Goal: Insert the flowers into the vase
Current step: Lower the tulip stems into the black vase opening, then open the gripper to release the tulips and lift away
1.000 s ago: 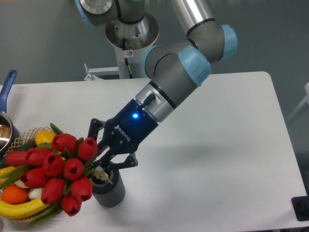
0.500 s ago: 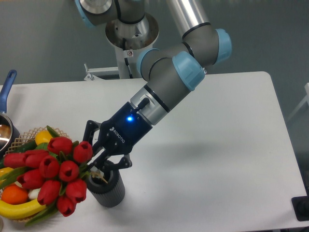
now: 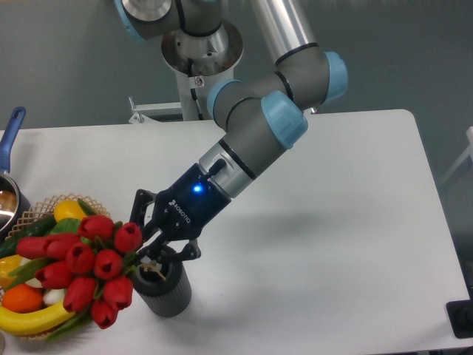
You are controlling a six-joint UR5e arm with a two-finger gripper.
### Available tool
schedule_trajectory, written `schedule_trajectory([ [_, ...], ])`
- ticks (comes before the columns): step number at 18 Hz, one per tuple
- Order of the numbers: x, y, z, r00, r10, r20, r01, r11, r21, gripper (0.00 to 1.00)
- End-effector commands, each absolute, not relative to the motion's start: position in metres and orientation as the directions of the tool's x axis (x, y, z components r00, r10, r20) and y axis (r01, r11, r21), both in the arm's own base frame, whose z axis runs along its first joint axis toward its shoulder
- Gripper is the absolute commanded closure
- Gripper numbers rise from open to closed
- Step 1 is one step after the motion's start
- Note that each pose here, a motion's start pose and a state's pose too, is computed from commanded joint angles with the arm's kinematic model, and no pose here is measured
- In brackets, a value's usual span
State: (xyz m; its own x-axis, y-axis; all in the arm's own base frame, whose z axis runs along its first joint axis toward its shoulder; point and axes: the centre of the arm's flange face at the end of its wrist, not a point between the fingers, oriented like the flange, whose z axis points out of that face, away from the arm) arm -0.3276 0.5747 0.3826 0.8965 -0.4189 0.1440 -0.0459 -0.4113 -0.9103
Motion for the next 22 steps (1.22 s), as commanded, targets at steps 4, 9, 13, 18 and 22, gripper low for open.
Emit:
schedule_trajectory([
  [4, -0.329, 0.578, 0.365, 0.890, -0.433, 0.141, -0.057, -0.414, -0.908, 0.87],
  [9, -0.327, 0.577, 0.339, 0.881, -0.453, 0.135, -0.076, -0.418, -0.906, 0.82],
  [13, -0.327, 0.572, 0.331, 0.881, -0.449, 0.149, -0.065, -0.427, -0.902, 0.74],
  [18, -0.329, 0.568, 0.327, 0.883, -0.442, 0.156, -0.057, -0.433, -0.900, 0.61],
  [22, -0.332, 0.561, 0.318, 0.886, -0.433, 0.168, -0.045, -0.442, -0.896, 0.59],
])
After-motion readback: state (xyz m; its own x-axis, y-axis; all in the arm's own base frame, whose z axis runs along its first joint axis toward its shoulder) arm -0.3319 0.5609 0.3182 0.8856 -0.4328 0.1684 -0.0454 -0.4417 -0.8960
